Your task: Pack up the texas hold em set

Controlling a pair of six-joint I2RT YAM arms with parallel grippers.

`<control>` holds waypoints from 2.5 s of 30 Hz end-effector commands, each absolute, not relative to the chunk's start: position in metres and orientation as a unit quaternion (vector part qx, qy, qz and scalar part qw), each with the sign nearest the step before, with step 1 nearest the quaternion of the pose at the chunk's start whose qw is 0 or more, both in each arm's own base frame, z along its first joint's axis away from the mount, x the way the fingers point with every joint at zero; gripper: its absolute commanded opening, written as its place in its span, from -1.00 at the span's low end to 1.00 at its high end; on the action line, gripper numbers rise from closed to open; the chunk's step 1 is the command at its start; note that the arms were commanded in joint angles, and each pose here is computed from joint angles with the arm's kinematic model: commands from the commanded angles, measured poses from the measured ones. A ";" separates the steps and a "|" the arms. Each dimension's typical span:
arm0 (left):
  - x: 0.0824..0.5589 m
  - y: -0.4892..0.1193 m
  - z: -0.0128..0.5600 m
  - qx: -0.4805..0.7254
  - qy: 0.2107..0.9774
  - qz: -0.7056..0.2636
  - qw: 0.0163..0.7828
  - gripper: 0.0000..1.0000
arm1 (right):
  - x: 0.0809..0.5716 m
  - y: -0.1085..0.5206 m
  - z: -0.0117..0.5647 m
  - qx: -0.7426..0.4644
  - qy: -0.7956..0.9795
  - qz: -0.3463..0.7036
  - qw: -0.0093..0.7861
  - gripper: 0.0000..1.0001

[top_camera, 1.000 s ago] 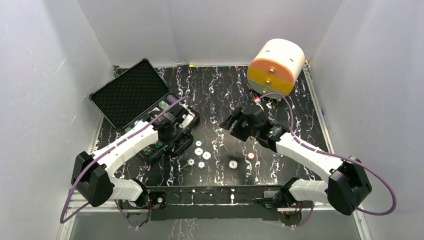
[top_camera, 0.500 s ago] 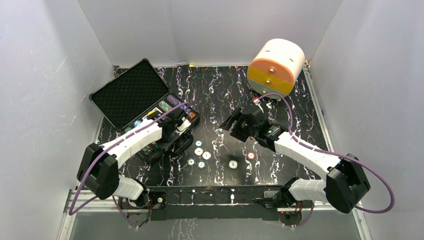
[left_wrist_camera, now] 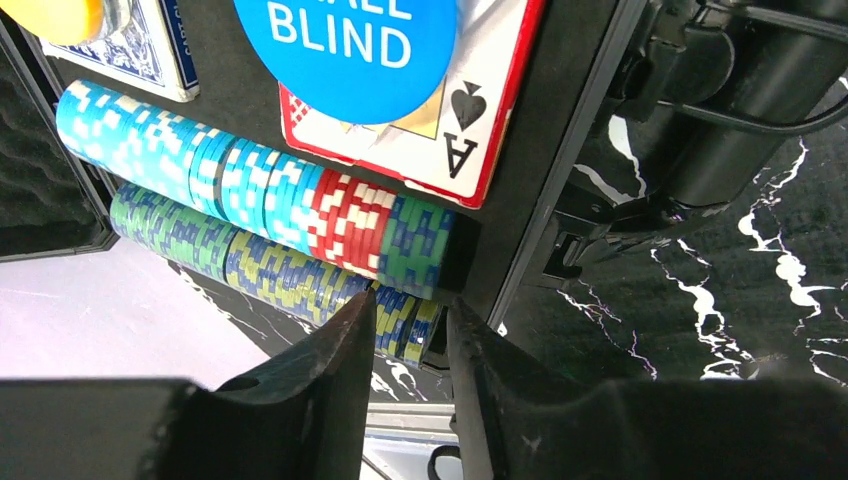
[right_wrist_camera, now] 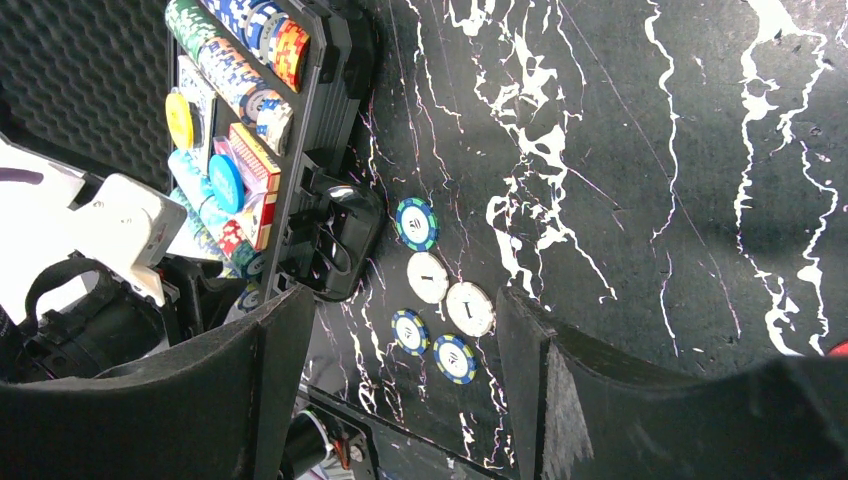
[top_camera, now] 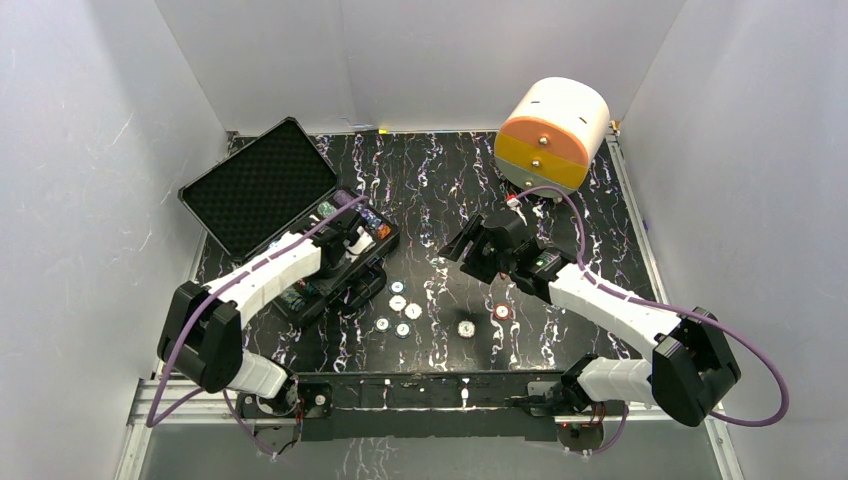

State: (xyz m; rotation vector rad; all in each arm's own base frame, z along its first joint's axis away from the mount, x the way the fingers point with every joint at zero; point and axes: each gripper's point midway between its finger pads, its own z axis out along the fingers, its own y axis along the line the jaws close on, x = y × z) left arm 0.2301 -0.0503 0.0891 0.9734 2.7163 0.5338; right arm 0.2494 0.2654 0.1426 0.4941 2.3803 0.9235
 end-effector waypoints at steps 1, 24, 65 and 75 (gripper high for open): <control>0.229 -0.049 0.094 0.320 0.924 0.176 0.112 -0.31 | 0.256 0.265 0.150 0.185 0.872 0.352 0.284 0.49; 0.287 -0.081 0.276 -0.032 0.869 0.009 0.494 0.94 | 0.235 0.356 0.070 -0.113 0.959 0.116 0.231 0.48; 0.231 -0.148 0.186 -0.018 0.910 -0.200 0.363 0.97 | 0.257 0.341 0.064 -0.044 0.962 0.130 0.237 -0.08; 0.222 -0.187 0.142 -0.007 0.900 -0.296 0.319 0.83 | 0.256 0.343 0.089 -0.002 0.947 0.228 0.228 -0.03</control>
